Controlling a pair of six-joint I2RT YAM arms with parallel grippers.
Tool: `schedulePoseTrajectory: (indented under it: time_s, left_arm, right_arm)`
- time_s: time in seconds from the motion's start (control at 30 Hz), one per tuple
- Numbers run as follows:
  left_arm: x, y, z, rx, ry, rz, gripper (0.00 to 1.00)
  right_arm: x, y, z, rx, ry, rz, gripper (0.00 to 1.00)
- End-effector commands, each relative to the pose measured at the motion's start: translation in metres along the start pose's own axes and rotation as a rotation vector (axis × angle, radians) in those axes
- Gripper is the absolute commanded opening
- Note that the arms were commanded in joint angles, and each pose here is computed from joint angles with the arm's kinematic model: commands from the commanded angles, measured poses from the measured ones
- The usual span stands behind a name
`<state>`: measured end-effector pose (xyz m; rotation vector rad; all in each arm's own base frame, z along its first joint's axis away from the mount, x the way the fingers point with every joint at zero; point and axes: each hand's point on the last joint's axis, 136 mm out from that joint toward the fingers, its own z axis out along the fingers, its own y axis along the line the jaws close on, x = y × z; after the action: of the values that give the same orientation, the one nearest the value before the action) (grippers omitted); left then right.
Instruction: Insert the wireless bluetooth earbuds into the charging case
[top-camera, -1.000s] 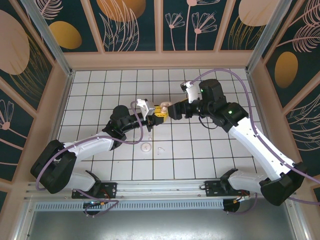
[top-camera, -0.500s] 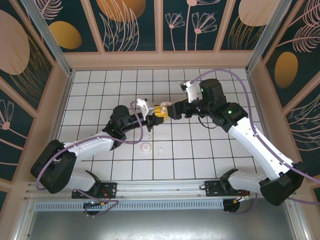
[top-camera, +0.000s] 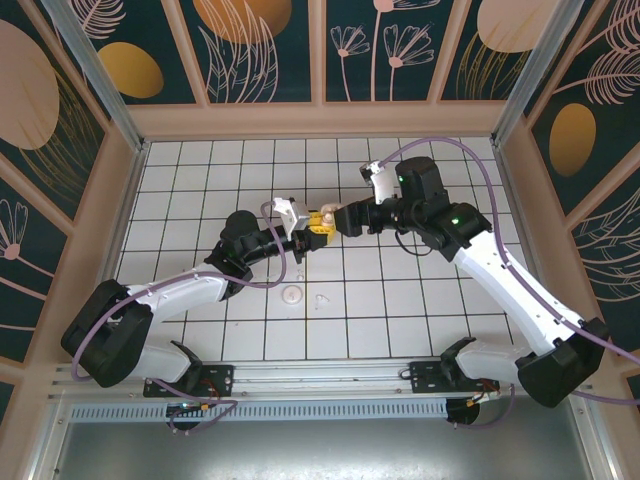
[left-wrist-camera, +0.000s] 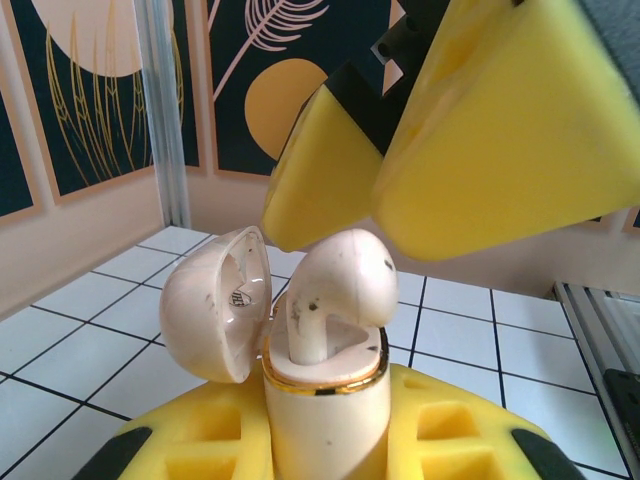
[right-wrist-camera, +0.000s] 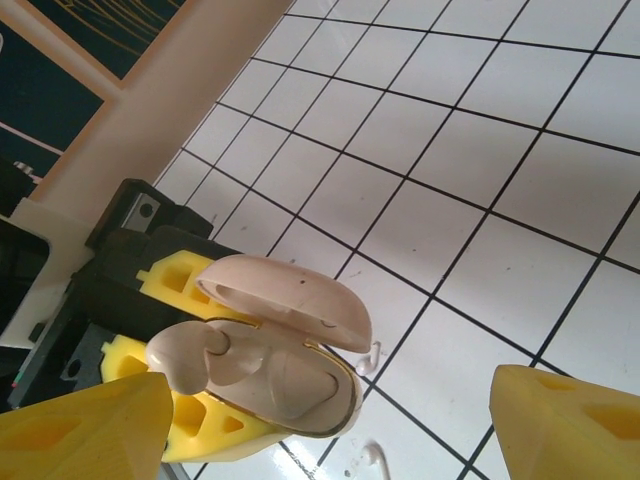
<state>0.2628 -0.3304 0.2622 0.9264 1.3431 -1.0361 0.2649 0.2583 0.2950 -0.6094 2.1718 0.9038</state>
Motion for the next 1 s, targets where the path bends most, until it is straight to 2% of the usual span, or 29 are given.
schedulePoseTrajectory:
  time_s: [0.0, 0.33, 0.6, 0.77, 0.97]
  left_arm:
    - [-0.028, -0.007, 0.000, 0.029, -0.076, 0.041, 0.14]
    - [-0.026, -0.005, 0.000, 0.020, -0.068, 0.035, 0.14]
    - [-0.027, -0.006, 0.000, 0.024, -0.072, 0.034, 0.14]
    - [-0.031, -0.012, 0.000, 0.059, -0.083, 0.039, 0.14]
    - [-0.038, -0.018, -0.001, 0.090, -0.105, 0.032, 0.14]
  right_arm:
    - [0.005, -0.012, 0.005, 0.039, 0.011, 0.019, 0.83]
    - [0.000, -0.019, -0.002, 0.080, -0.010, 0.027, 0.82]
    - [-0.012, 0.000, -0.018, 0.015, -0.075, 0.010, 0.83]
    - [-0.012, 0.023, -0.013, -0.164, -0.046, 0.028, 0.81]
    - [-0.013, 0.023, -0.005, -0.253, -0.017, 0.056, 0.78]
